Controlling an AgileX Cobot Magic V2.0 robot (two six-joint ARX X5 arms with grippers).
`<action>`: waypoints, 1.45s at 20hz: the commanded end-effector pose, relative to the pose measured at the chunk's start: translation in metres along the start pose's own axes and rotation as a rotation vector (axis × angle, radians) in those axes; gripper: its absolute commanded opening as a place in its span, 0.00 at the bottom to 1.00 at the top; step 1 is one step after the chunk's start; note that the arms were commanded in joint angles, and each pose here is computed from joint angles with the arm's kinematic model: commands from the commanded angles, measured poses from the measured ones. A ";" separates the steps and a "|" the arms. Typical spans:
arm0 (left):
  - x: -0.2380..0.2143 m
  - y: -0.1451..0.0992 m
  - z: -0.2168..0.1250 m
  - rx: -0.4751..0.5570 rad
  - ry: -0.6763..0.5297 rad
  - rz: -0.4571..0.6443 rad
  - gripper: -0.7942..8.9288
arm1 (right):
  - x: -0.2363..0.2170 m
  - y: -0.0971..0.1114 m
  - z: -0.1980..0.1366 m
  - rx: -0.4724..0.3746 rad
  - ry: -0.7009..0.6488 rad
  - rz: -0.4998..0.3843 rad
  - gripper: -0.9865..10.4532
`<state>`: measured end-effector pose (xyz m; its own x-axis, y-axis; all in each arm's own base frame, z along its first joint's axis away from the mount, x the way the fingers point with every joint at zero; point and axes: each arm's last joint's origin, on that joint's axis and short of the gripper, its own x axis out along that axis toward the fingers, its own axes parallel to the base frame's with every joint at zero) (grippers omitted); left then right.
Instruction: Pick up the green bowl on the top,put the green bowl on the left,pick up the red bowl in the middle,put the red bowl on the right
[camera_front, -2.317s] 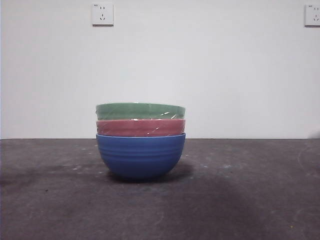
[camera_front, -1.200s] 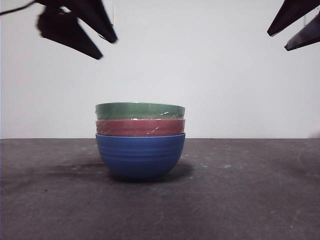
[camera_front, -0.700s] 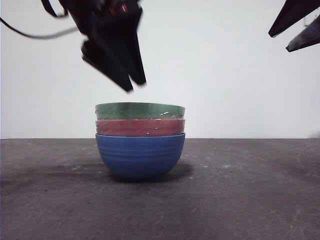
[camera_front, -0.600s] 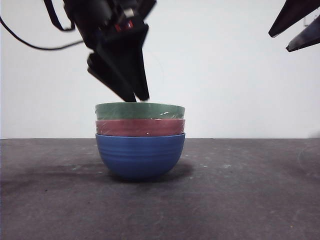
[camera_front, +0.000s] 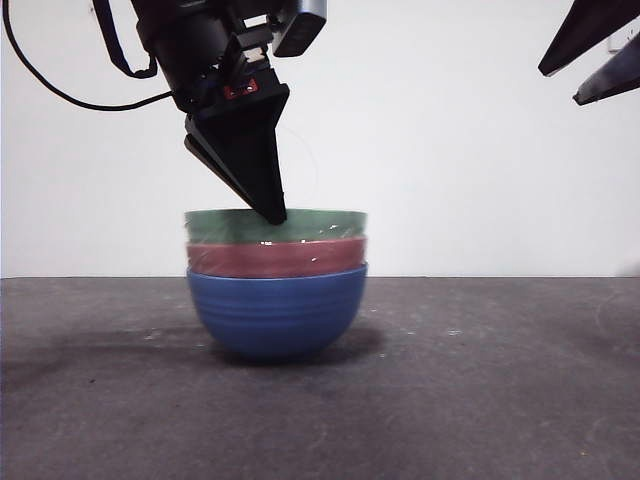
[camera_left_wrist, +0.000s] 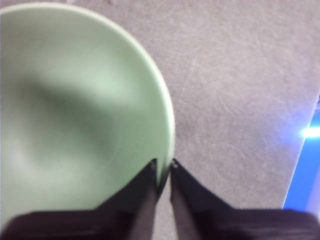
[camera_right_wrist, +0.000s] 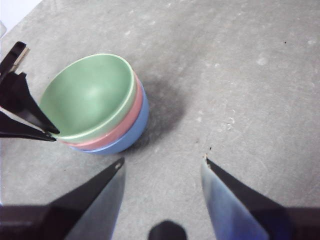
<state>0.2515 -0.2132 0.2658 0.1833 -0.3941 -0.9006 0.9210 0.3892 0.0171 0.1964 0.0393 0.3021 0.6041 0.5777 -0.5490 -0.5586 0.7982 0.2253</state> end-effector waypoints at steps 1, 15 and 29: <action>0.001 0.000 -0.001 0.024 0.014 -0.004 0.07 | 0.000 0.001 0.000 -0.009 0.001 0.004 0.30; -0.079 0.000 0.036 -0.027 -0.086 0.045 0.07 | 0.000 0.001 0.000 -0.008 0.002 0.003 0.30; -0.080 -0.044 -0.070 -0.363 0.027 0.205 0.07 | 0.000 0.001 0.000 0.003 0.002 0.002 0.30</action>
<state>0.1715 -0.1402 0.3090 0.3295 -0.2584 -0.9081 0.7137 0.6978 0.0604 0.1960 0.0392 0.3017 0.6007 0.5773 -0.5531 -0.5568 0.7985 0.2287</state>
